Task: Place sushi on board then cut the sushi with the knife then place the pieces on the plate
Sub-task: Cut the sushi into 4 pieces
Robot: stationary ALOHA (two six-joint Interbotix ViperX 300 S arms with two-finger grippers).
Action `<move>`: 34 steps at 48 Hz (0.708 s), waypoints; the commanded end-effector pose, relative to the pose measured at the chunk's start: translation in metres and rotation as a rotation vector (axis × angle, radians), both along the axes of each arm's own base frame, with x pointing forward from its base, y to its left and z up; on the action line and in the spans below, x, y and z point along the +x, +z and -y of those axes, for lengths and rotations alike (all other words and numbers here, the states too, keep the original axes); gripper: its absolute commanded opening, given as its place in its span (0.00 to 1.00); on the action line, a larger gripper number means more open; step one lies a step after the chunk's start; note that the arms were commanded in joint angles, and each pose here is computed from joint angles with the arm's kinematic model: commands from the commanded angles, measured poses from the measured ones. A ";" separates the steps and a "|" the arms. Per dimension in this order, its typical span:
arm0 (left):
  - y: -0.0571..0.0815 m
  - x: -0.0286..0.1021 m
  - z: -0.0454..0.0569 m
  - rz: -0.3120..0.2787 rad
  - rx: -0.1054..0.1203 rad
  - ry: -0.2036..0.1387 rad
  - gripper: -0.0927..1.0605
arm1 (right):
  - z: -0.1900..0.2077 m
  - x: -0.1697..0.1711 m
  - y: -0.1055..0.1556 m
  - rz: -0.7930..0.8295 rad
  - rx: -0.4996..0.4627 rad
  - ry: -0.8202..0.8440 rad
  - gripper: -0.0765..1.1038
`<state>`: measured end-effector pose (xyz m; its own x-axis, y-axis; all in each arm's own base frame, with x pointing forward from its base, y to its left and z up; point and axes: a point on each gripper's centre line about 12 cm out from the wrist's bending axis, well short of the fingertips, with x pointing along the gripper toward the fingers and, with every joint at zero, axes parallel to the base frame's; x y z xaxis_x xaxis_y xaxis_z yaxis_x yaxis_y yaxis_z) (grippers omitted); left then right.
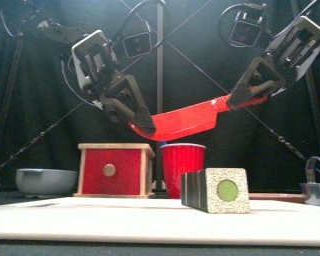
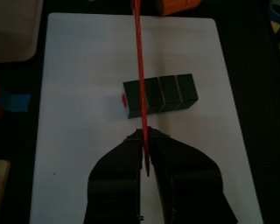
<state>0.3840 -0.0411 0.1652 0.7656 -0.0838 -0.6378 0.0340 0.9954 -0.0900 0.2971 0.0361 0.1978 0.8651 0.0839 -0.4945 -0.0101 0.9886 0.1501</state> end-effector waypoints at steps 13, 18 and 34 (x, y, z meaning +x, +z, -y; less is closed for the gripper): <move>0.002 0.021 0.012 0.015 -0.003 -0.022 0.48 | -0.004 -0.002 -0.019 -0.114 0.070 -0.027 0.33; -0.002 0.026 0.014 -0.001 -0.007 -0.023 0.48 | -0.003 -0.001 -0.025 -0.139 0.067 -0.028 0.32; -0.009 0.033 0.020 -0.050 -0.033 -0.016 0.48 | -0.003 -0.001 -0.032 -0.177 0.062 -0.025 0.32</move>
